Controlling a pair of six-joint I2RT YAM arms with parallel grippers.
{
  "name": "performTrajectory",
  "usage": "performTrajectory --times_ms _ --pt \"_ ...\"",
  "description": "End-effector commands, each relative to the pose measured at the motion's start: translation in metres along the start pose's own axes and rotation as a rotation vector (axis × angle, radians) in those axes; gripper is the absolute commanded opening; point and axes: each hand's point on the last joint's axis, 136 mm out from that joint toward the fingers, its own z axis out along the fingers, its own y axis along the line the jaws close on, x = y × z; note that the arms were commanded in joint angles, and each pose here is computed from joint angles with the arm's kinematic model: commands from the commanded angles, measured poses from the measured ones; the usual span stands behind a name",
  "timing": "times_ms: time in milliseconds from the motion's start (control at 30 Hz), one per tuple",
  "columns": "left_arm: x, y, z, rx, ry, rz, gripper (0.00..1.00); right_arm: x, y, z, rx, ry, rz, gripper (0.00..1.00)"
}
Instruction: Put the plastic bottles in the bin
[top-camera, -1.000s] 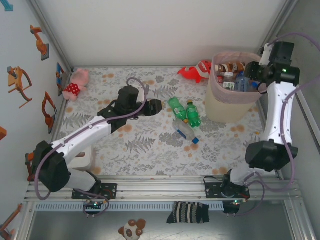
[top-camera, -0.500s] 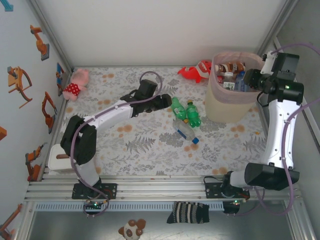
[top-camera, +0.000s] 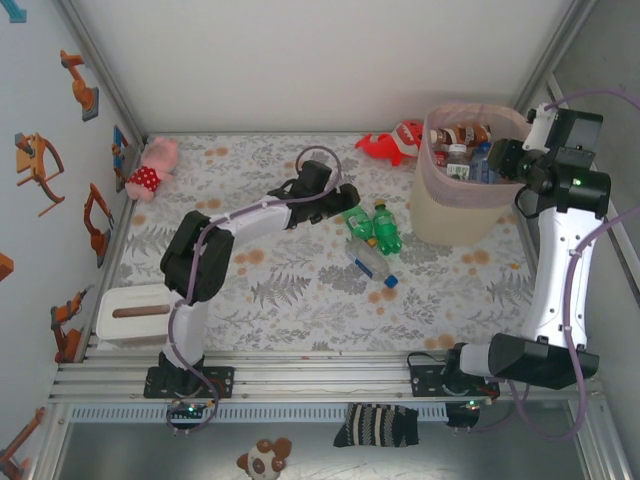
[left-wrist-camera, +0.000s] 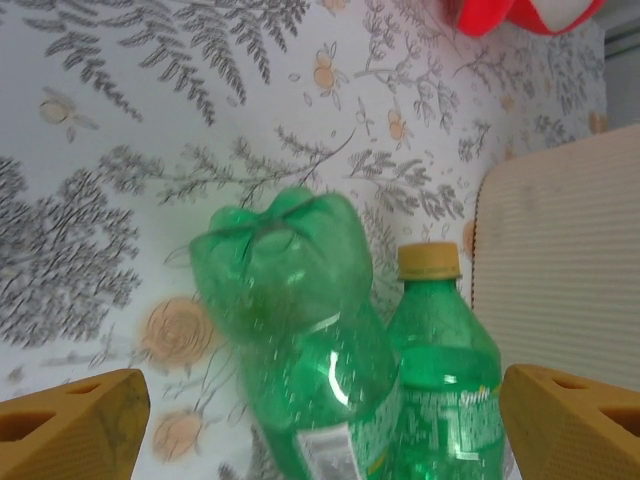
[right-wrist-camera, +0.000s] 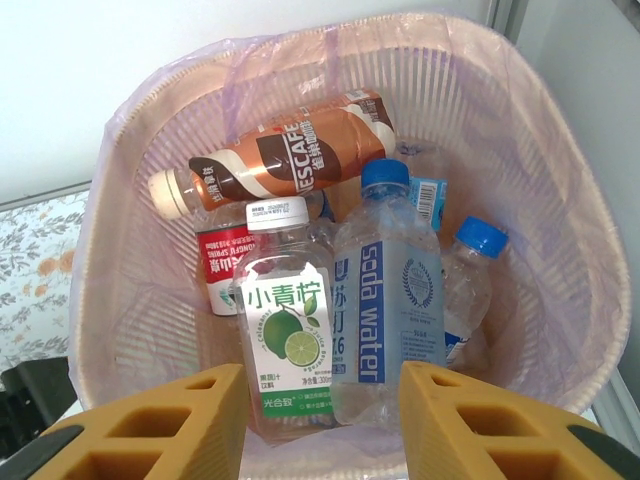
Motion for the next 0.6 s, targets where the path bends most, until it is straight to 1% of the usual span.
performTrajectory --times_ms 0,200,400,500,567 --pt "-0.015 -0.011 0.011 0.036 -0.059 -0.025 0.9 -0.005 0.005 -0.006 -0.018 -0.033 -0.013 0.43" --pt "-0.018 -0.007 0.033 0.013 -0.057 -0.045 0.9 -0.003 0.006 -0.007 -0.024 -0.037 -0.013 0.43" --pt "-0.016 0.007 0.052 -0.052 -0.044 -0.09 0.87 -0.001 0.008 -0.01 -0.029 -0.04 -0.013 0.43" --pt "-0.014 0.01 0.058 -0.067 -0.035 -0.1 0.82 -0.001 0.007 -0.013 -0.023 -0.045 -0.021 0.43" --pt "-0.014 0.013 0.061 -0.076 -0.032 -0.106 0.76 -0.001 0.007 -0.015 -0.02 -0.044 -0.025 0.43"
